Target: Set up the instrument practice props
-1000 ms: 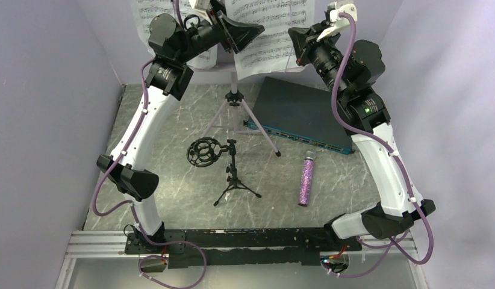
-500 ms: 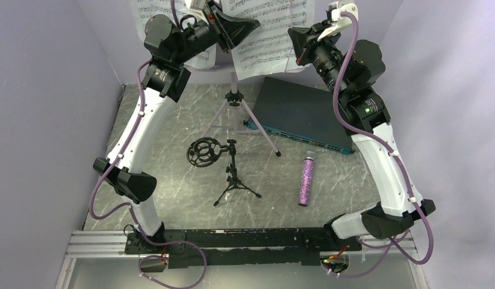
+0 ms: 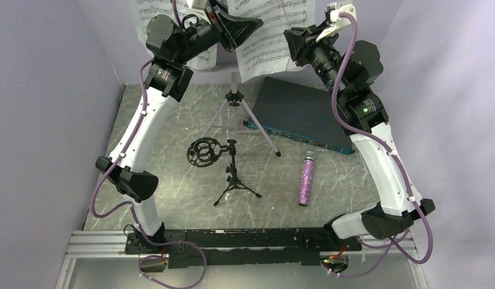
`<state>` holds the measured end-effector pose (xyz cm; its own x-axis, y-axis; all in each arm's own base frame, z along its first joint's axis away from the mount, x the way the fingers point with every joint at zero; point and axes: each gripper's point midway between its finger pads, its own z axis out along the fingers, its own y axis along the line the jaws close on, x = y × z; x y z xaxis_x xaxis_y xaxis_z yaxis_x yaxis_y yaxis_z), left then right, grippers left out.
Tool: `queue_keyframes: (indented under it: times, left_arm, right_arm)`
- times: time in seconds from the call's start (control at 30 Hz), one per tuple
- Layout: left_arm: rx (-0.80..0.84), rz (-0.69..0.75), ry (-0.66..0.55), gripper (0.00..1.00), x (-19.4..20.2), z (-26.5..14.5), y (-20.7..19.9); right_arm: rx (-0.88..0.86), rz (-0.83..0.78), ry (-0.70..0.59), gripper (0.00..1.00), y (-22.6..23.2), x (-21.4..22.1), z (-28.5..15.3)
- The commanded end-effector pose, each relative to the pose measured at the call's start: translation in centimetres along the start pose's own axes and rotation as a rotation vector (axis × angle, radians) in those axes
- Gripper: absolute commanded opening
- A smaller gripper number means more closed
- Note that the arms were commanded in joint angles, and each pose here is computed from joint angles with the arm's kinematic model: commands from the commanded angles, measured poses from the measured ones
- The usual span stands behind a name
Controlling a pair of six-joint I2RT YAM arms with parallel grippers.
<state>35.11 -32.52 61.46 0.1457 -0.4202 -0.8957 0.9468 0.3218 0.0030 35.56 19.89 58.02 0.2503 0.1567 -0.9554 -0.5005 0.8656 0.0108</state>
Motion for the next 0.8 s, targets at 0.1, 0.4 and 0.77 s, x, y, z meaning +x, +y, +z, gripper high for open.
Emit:
queue_keyframes:
  times: [0.1, 0.4, 0.77]
  left_arm:
    - [0.022, 0.042, -0.058, 0.41, -2.2, 0.2, -1.1]
    - [0.001, 0.060, -0.059, 0.69, -2.8, -0.8, -1.7]
    - [-0.057, 0.056, -0.072, 0.88, -3.9, -4.3, -3.9]
  right_arm:
    - [-0.056, 0.013, -0.090, 0.36, 1.2, -3.0, -1.0]
    - [-0.050, 0.015, -0.108, 0.50, 1.2, -3.3, -1.5]
    - [-0.036, 0.030, -0.116, 0.62, 0.9, -3.2, -2.7]
